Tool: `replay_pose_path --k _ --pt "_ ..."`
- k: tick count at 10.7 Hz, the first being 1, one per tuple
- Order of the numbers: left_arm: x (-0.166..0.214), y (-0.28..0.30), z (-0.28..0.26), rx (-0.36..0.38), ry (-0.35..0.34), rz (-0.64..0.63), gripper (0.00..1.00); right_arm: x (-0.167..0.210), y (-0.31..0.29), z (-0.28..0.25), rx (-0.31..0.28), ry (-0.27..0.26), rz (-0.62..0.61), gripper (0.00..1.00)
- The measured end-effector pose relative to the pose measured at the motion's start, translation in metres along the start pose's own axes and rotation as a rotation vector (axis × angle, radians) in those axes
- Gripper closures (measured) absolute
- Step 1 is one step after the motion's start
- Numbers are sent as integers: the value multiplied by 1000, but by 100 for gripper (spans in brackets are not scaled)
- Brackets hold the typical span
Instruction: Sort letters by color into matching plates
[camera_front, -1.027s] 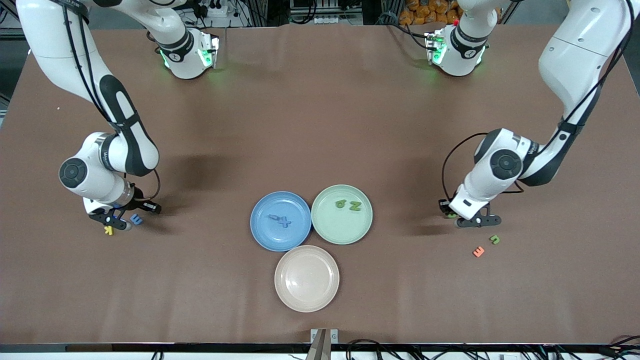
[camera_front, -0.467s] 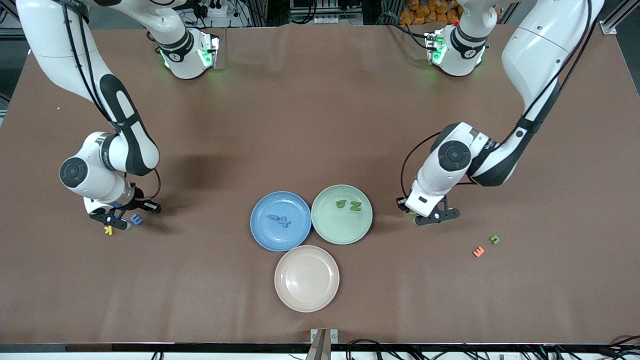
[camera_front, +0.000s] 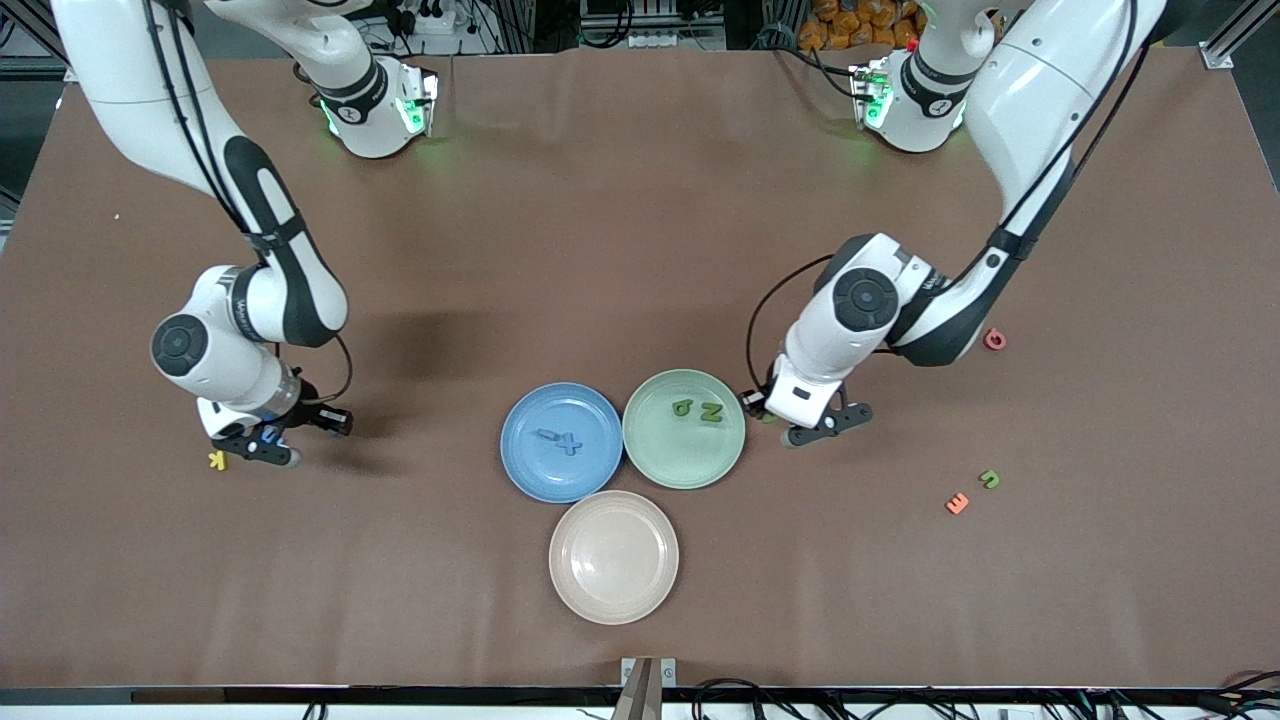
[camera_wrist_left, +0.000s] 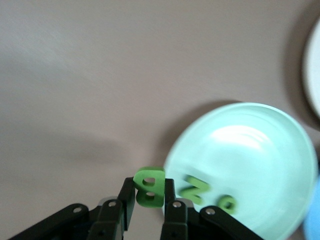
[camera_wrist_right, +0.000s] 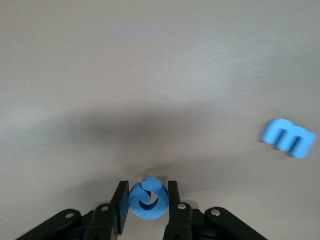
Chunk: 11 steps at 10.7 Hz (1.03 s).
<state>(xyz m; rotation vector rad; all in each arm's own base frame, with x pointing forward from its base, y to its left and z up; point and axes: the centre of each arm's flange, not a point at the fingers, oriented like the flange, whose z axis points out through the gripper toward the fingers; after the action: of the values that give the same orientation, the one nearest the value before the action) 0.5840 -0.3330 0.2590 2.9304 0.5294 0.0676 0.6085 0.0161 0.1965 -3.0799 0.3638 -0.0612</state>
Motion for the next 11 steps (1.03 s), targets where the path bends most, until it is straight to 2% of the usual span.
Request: replay_pose_path --k 3,5,6,7,8,9,11 --pt "-23 44 5 -42 -18 -89 72 -6 -81 -18 23 38 -128 65" --pt "-29 64 9 -68 -29 -115 72 -17 -146 -38 41 44 -228 65" --pt "-30 68 9 -72 -30 -116 67 -22 -169 -44 51 53 -270 65" --pt "-31 70 8 -75 -29 -114 67 -29 -193 -51 63 64 -319 65" --pt "-31 71 7 -77 -28 -112 61 -38 -216 -56 80 72 -370 65" --pt "-29 71 6 -79 -25 -114 48 -47 -239 -60 98 77 -417 65" --pt "-15 56 12 0 -15 -107 20 -60 -277 -64 122 91 -485 65"
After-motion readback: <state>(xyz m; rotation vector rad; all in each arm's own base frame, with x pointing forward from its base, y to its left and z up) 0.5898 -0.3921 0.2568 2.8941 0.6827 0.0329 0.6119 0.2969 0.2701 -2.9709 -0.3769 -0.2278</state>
